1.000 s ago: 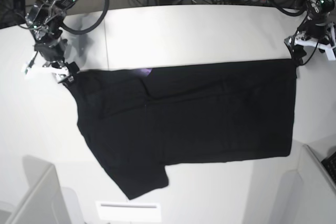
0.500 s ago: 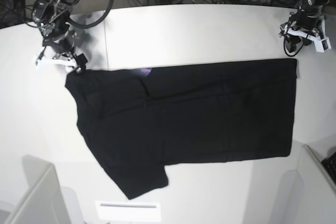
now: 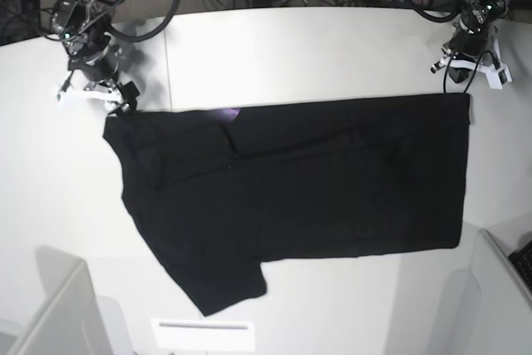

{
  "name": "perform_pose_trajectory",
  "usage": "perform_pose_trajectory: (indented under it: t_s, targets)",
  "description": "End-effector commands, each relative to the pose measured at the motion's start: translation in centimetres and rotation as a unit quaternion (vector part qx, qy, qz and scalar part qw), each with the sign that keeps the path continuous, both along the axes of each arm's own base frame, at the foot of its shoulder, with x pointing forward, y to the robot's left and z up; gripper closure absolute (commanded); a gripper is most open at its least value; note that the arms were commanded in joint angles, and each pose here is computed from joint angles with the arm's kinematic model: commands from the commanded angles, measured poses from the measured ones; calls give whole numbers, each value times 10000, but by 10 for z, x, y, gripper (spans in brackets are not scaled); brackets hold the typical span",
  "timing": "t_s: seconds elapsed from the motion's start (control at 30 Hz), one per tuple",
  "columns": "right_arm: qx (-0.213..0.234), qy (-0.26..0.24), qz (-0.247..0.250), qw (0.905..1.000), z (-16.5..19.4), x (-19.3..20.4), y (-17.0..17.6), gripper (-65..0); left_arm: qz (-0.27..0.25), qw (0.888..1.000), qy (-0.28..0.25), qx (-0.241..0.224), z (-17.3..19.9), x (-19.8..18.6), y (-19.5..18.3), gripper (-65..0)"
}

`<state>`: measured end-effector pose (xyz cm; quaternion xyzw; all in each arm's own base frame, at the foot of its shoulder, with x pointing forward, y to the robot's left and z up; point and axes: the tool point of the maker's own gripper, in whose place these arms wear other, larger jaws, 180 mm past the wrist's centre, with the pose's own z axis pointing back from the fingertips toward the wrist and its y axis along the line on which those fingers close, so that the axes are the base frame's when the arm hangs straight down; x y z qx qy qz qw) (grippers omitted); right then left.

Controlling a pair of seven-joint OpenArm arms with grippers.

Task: Fold the T-shirt properly
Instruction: 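Release the shoulders and regrasp the collar edge with both grippers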

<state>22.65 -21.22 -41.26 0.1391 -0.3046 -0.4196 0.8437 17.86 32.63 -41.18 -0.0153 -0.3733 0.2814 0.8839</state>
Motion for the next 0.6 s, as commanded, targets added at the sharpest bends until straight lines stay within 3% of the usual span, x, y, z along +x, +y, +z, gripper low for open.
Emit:
perform_pose_trajectory:
  t_s: [0.0,0.37,0.57]
  targets:
    - [-82,-203,17,9998,11,8,-3,-440,-23,9997,-218,135,12,8,6,0]
    - [-82,-226,17,9997,12,10,-3,-440,-29,9990,-428,135,20,26,6,0]
    - [-92,-240,11,9997,13,11,-4,-440,274,9985,-476,34,20,34,11,0]
